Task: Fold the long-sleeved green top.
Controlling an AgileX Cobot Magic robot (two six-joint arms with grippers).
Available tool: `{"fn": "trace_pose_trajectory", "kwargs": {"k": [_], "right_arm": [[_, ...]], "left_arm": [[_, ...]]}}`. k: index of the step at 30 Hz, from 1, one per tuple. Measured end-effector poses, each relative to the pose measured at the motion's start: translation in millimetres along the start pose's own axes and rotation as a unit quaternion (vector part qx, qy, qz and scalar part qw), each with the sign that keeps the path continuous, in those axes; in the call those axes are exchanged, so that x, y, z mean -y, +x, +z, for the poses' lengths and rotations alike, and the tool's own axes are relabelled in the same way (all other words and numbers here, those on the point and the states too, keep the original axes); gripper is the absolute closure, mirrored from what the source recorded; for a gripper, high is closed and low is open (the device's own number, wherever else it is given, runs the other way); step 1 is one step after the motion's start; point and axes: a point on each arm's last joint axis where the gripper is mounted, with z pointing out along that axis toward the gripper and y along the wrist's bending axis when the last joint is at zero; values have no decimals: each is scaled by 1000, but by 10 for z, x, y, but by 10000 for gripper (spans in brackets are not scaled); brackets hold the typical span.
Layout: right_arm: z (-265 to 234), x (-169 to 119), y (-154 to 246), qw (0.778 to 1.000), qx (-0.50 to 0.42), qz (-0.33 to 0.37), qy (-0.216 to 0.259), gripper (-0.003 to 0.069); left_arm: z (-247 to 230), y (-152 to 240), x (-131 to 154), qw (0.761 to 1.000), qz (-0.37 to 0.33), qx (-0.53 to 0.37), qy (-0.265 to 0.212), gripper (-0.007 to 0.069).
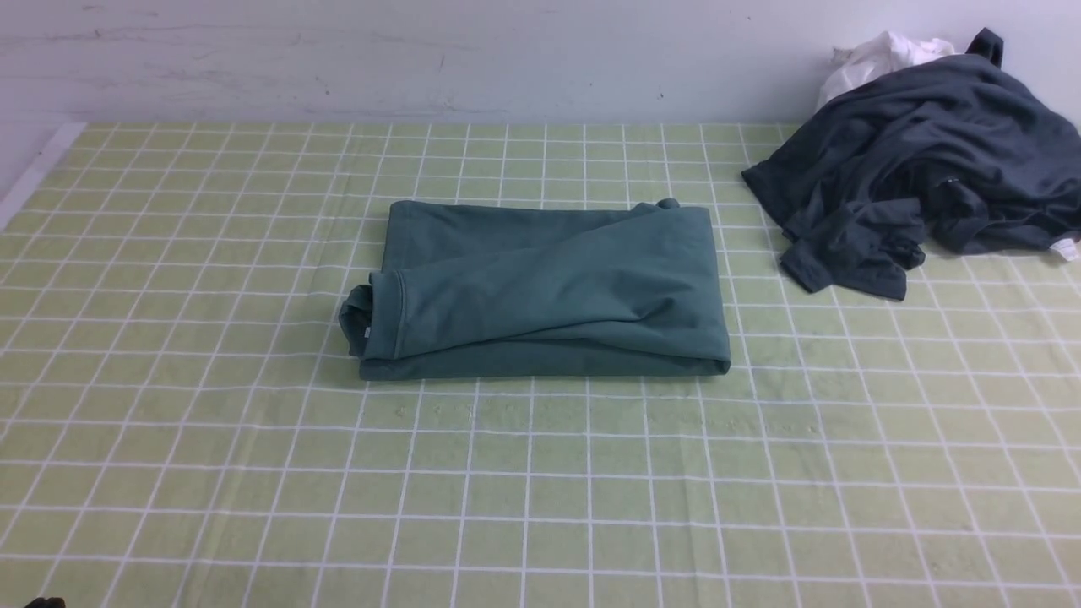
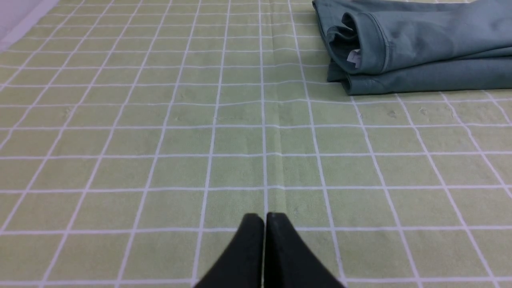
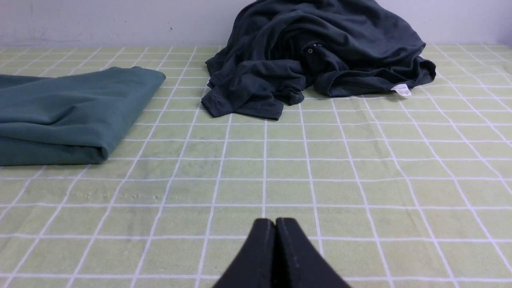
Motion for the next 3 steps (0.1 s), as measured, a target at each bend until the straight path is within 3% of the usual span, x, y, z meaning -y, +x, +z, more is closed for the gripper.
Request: {"fn": "trace_pose_trajectory", "kwargs": {"k": [3], "right_arm": [[0,0,0,1000,0,0,0,673]], "left_arm": [[0,0,0,1000,0,0,0,629]]}}
